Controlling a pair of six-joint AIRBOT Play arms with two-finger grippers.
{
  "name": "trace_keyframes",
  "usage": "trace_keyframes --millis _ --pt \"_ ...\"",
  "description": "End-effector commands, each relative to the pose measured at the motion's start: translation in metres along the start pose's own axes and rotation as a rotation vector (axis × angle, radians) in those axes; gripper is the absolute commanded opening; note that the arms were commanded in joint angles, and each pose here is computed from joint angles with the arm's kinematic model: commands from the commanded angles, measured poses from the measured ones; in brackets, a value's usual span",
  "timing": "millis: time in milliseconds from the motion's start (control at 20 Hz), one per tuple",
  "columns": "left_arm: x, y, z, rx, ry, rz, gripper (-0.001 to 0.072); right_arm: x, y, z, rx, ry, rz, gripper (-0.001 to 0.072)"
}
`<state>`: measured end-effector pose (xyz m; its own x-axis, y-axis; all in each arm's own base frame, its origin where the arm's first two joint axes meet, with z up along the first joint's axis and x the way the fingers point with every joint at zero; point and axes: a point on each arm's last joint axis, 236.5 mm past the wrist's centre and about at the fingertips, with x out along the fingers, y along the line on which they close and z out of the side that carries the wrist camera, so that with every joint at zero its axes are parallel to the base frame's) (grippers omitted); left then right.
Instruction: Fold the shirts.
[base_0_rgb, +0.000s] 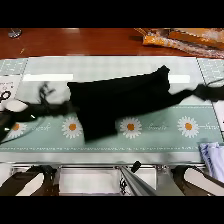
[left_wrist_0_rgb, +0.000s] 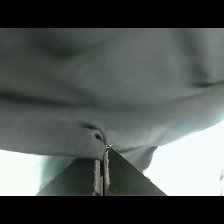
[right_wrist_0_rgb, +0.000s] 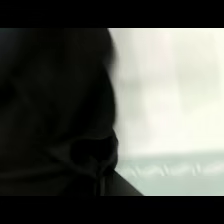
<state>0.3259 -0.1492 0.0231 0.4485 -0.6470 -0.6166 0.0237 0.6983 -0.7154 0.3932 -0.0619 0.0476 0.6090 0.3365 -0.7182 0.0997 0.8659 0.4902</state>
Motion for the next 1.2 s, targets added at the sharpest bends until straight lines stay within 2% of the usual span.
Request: trace_keyframes --millis 0,150,300,450,550,650,800,1150 --pt "-0.112 -0.115 0.092 0.277 -0.372 -0.11 0.0024 -0.109 0.107 0.1 -0.149 -0.425 0.165 0.0032" --pt "-0.254 -0.224 0.128 0.519 -0.768 -0.164 0.0024 -0.227 0.192 0.143 -0.297 -0.743 0.229 0.0031" --pt "-0.379 -0.315 0.103 0.754 -1.099 -0.192 0.0024 -0.335 0.262 0.142 -0.424 -0.989 0.251 0.0031" --pt "-0.448 -0.375 0.048 0.906 -1.252 -0.242 0.0024 -0.398 0.312 0.112 -0.479 -1.081 0.301 0.0031" --pt "-0.472 -0.395 0.014 0.986 -1.303 -0.24 0.0024 -0.422 0.326 0.09 -0.515 -1.105 0.254 0.0031" --pt "-0.485 -0.397 -0.007 1.026 -1.327 -0.174 0.0024 -0.443 0.324 0.075 -0.53 -1.145 0.144 0.0031" --pt "-0.479 -0.364 -0.014 0.929 -1.255 -0.008 0.0024 -0.453 0.313 0.044 -0.51 -1.113 0.009 0.0031" --pt "-0.402 -0.236 -0.035 0.68 -0.756 0.358 0.0023 -0.377 0.242 -0.035 -0.459 -0.605 -0.224 0.0031"
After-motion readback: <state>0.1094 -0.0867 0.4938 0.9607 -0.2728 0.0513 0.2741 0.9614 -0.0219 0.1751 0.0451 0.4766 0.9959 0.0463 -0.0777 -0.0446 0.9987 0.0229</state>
